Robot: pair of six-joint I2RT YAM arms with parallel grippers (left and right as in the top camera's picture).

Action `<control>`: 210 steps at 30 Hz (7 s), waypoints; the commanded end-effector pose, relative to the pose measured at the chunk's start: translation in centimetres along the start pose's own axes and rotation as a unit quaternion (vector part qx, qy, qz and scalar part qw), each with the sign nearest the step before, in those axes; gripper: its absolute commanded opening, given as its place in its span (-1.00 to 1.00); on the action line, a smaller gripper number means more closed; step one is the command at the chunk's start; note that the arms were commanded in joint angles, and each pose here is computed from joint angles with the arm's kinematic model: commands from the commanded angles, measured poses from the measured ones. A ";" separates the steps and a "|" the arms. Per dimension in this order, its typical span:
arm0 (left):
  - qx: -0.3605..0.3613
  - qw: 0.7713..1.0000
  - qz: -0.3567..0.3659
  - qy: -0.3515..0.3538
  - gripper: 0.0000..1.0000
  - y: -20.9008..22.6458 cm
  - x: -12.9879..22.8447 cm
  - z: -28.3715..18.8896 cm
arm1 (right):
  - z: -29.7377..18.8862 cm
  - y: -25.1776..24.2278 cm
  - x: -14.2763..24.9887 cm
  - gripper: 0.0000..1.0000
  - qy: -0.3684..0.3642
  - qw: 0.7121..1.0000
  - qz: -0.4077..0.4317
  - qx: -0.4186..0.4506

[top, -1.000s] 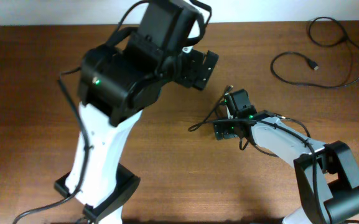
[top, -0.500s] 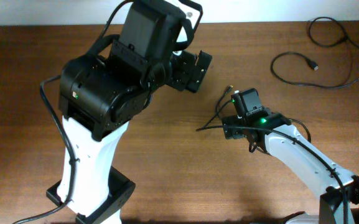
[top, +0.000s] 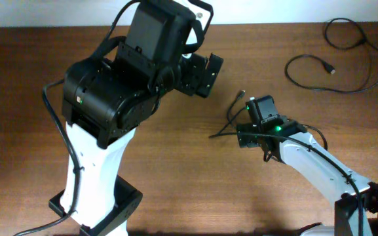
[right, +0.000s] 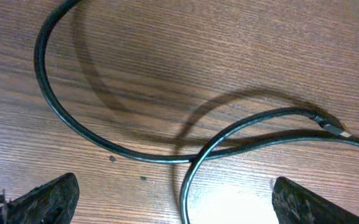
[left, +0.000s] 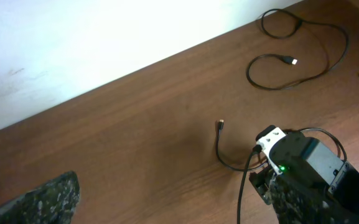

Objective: Untangle cables

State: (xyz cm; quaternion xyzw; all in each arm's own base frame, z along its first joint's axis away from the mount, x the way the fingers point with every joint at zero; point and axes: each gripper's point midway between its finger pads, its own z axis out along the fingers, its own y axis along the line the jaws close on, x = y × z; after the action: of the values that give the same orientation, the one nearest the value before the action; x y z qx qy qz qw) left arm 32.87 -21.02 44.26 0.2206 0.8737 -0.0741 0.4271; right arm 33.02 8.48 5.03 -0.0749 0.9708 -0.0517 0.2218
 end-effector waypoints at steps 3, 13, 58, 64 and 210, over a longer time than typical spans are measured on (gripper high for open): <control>-0.007 1.000 0.006 -0.008 0.98 0.4 -0.2 -0.6 | 0.9 0.4 0.6 0.97 0.013 1.000 0.007 -0.010; -0.008 1.000 0.006 -0.008 0.98 0.4 -0.2 -0.6 | 3.0 1.3 0.8 0.98 0.022 1.000 0.006 -0.021; -0.015 1.000 0.016 -0.008 0.99 0.7 -0.2 -0.6 | -0.9 -16.4 -0.9 -0.92 -0.057 0.959 0.274 0.037; -0.015 1.000 0.016 -0.008 0.98 0.7 -0.2 -0.6 | -4.3 -18.6 0.5 -0.92 -0.068 0.948 0.304 0.060; 0.033 0.999 0.023 0.027 0.98 -1.3 1.0 0.9 | 10.7 -24.7 -5.3 0.60 0.033 0.989 0.119 0.076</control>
State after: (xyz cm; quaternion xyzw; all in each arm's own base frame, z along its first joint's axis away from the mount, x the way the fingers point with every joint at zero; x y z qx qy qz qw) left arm 32.69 -22.13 42.69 0.2475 0.8796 -0.0853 0.3972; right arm 45.89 -15.27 1.83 0.0508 0.9718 -0.0978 0.2083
